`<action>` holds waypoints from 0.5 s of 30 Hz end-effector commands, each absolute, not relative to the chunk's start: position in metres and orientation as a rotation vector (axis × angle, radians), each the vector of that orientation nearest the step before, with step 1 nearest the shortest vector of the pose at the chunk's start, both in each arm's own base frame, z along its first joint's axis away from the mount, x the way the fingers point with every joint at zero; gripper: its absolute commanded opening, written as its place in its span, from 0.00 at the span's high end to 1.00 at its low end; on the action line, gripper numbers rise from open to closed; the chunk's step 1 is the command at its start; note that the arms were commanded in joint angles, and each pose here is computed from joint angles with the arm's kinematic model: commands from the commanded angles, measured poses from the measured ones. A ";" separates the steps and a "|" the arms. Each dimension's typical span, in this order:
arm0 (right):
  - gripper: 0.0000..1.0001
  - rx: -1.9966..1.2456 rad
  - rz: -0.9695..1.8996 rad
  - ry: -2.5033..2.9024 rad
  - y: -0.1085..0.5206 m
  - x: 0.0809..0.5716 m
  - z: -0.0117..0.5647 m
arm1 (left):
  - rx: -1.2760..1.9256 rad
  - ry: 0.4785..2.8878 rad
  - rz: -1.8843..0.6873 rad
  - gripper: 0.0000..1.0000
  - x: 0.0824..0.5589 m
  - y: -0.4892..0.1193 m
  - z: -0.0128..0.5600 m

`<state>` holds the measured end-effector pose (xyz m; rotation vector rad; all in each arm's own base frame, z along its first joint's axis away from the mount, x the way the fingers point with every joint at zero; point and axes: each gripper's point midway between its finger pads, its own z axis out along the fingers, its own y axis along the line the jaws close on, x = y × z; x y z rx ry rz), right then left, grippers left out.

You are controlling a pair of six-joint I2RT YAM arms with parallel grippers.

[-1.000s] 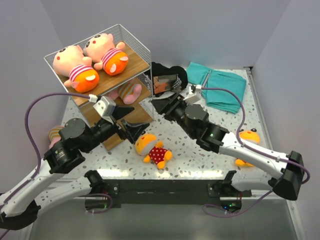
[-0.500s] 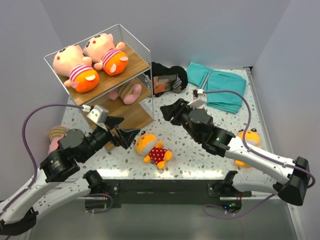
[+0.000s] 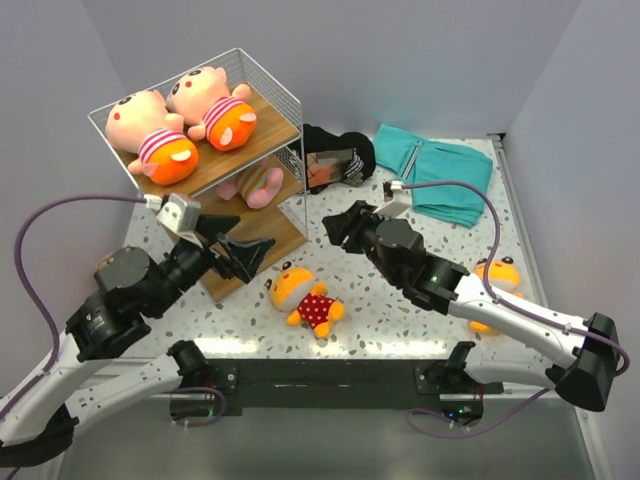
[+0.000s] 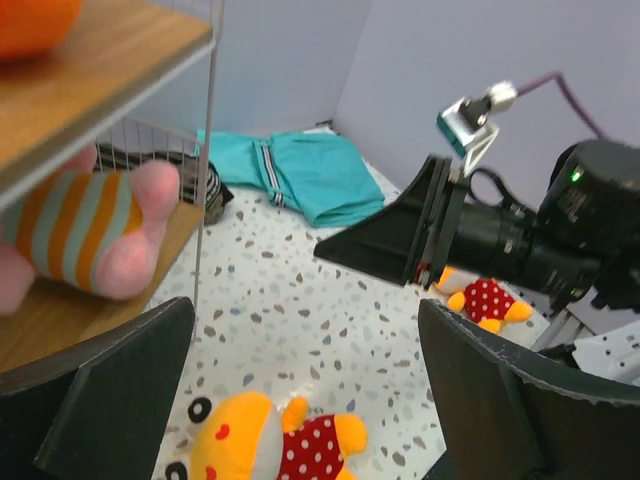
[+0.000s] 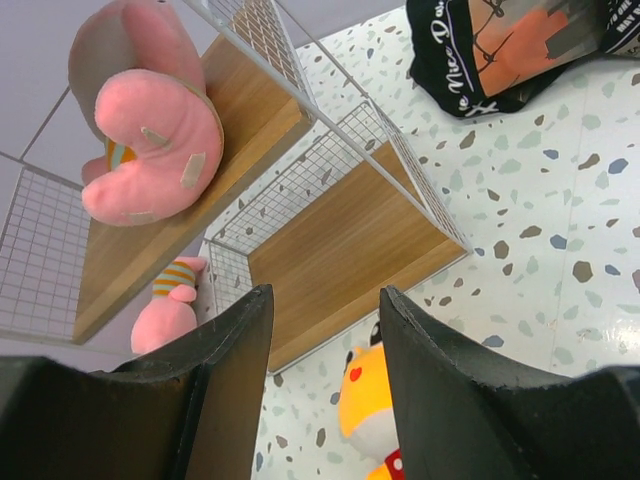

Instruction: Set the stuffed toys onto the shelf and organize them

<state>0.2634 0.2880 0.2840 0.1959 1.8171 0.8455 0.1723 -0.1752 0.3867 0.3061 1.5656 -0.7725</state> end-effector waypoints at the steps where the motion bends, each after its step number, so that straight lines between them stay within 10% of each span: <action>1: 0.49 0.196 0.827 1.794 0.286 0.268 0.289 | 0.306 1.371 -0.724 0.01 0.184 -0.175 0.470; 15: 0.49 0.160 0.834 1.815 0.284 0.263 0.286 | -0.097 1.135 -0.251 0.00 0.233 -0.092 0.602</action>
